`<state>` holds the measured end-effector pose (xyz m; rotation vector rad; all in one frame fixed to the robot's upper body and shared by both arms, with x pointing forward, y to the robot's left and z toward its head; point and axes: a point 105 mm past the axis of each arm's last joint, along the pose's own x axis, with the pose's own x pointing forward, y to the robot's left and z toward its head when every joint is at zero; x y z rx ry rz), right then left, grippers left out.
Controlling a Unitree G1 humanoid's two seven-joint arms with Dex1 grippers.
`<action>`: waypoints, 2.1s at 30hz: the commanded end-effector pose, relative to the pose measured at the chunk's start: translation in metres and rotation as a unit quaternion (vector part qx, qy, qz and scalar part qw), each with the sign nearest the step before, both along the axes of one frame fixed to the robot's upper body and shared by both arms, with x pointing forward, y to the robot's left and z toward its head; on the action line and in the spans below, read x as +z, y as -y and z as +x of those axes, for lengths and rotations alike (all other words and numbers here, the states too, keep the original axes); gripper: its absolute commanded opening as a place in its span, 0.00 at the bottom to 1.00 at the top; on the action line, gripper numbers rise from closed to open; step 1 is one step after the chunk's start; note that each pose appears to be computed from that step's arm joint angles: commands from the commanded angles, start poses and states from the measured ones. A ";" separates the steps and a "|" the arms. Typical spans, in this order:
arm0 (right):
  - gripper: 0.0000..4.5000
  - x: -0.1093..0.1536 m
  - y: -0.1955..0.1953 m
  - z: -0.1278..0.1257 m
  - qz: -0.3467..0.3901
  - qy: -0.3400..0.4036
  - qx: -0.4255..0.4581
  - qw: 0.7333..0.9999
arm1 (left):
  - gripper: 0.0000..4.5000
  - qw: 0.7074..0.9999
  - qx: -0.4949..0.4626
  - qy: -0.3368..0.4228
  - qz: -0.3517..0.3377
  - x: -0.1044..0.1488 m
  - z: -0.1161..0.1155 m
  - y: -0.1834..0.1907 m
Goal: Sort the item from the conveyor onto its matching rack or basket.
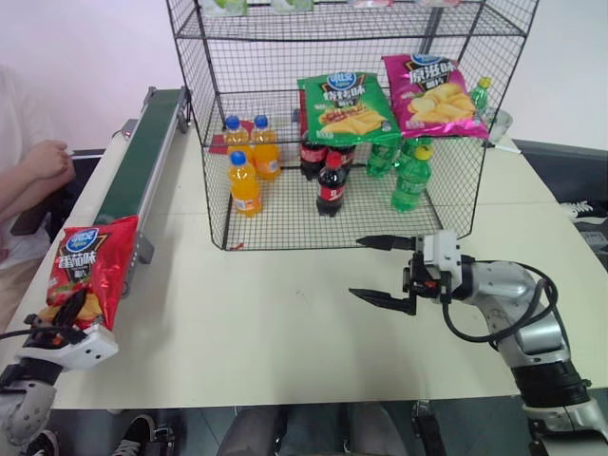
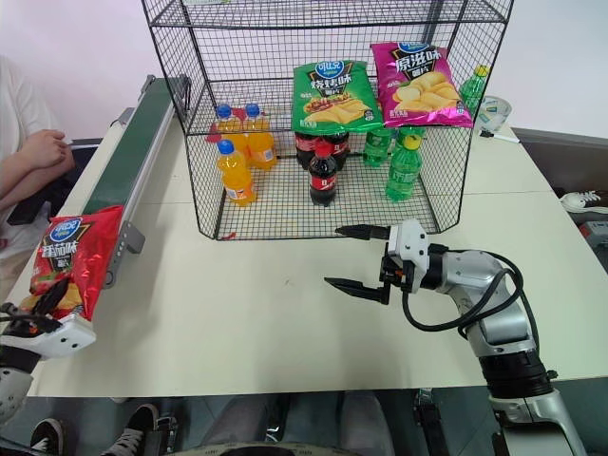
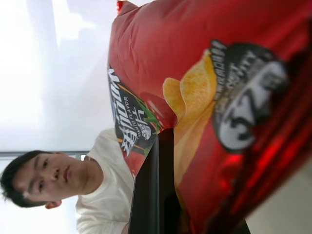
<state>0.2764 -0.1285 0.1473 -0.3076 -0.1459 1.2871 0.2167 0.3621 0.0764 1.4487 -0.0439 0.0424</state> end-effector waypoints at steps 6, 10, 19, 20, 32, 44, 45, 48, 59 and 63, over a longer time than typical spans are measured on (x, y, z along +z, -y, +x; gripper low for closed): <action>1.00 0.021 0.014 0.007 0.035 0.021 -0.028 0.999 | 0.01 0.992 -0.058 0.105 0.037 0.077 0.009 0.035; 1.00 0.031 0.027 0.013 0.060 0.028 -0.057 0.996 | 0.01 0.988 -0.073 0.129 0.047 0.100 0.010 0.050; 1.00 0.063 0.068 0.016 0.131 0.053 -0.131 0.981 | 0.01 0.975 -0.153 0.157 0.048 0.129 0.022 0.106; 1.00 0.063 0.069 0.016 0.133 0.053 -0.135 0.980 | 0.01 0.973 -0.160 0.160 0.046 0.132 0.025 0.111; 1.00 0.064 0.058 0.011 0.150 0.057 -0.143 0.977 | 0.01 0.948 -0.239 0.211 0.010 0.166 0.084 0.186; 1.00 0.075 0.023 -0.001 0.153 0.073 -0.094 0.981 | 0.01 0.949 -0.213 0.234 -0.013 0.179 0.163 0.216; 1.00 0.075 0.022 0.000 0.153 0.073 -0.094 0.981 | 0.01 0.949 -0.202 0.241 -0.020 0.183 0.173 0.217; 1.00 0.073 0.020 0.002 0.151 0.073 -0.096 0.981 | 0.01 0.952 -0.186 0.242 -0.012 0.189 0.191 0.218; 1.00 0.072 0.016 0.004 0.149 0.068 -0.098 0.982 | 0.01 0.954 -0.145 0.257 -0.048 0.207 0.231 0.225; 1.00 0.072 0.019 0.004 0.143 0.067 -0.102 0.982 | 0.01 0.957 -0.124 0.248 -0.086 0.196 0.237 0.224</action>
